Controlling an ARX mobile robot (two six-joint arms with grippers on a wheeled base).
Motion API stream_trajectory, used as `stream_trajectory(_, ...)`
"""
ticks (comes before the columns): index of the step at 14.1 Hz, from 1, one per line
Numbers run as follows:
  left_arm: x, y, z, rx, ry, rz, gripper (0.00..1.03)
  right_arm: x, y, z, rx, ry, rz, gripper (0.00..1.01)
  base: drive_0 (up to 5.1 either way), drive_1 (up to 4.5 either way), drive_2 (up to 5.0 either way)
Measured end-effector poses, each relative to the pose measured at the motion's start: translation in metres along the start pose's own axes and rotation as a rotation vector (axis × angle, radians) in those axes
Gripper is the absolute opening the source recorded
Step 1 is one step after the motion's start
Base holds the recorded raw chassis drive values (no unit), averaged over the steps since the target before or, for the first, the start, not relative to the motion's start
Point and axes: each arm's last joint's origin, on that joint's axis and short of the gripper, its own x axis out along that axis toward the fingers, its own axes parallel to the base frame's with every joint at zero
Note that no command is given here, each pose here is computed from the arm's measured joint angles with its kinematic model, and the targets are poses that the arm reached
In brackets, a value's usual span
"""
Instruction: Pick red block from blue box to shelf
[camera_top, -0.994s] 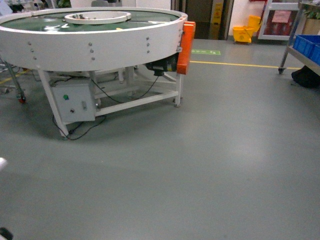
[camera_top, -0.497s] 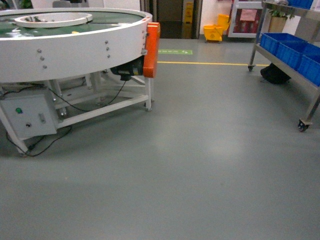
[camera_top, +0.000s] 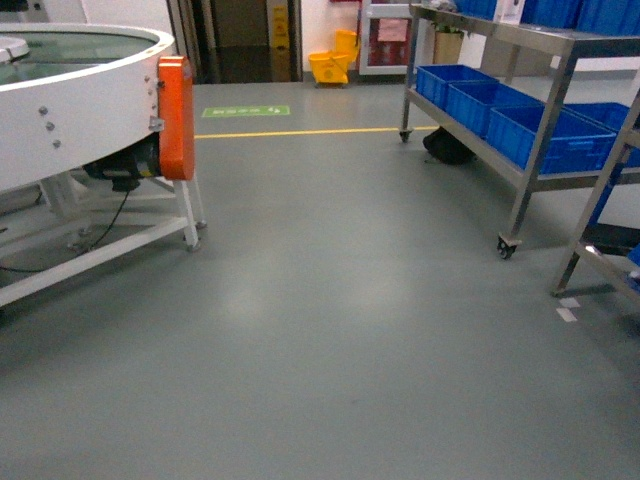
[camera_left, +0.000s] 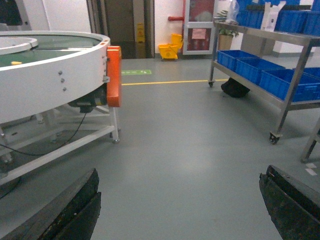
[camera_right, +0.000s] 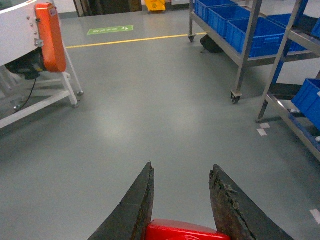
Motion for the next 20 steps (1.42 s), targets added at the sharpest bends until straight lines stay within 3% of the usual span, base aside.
stream_trajectory(14,0.0000,-0.0001,-0.0001,0.000,0.001,-0.002,0.98,0.0000,0.0001,0.0001,0.000,-0.002,0.001,0.28,-1.3,2.52,-5.7)
stream_trajectory(20,0.0000,-0.0001,0.0000,0.000,0.000,-0.002,0.98,0.0000,0.0001,0.0002,0.000,-0.003,0.001,0.28,-1.7,-1.67,-1.7)
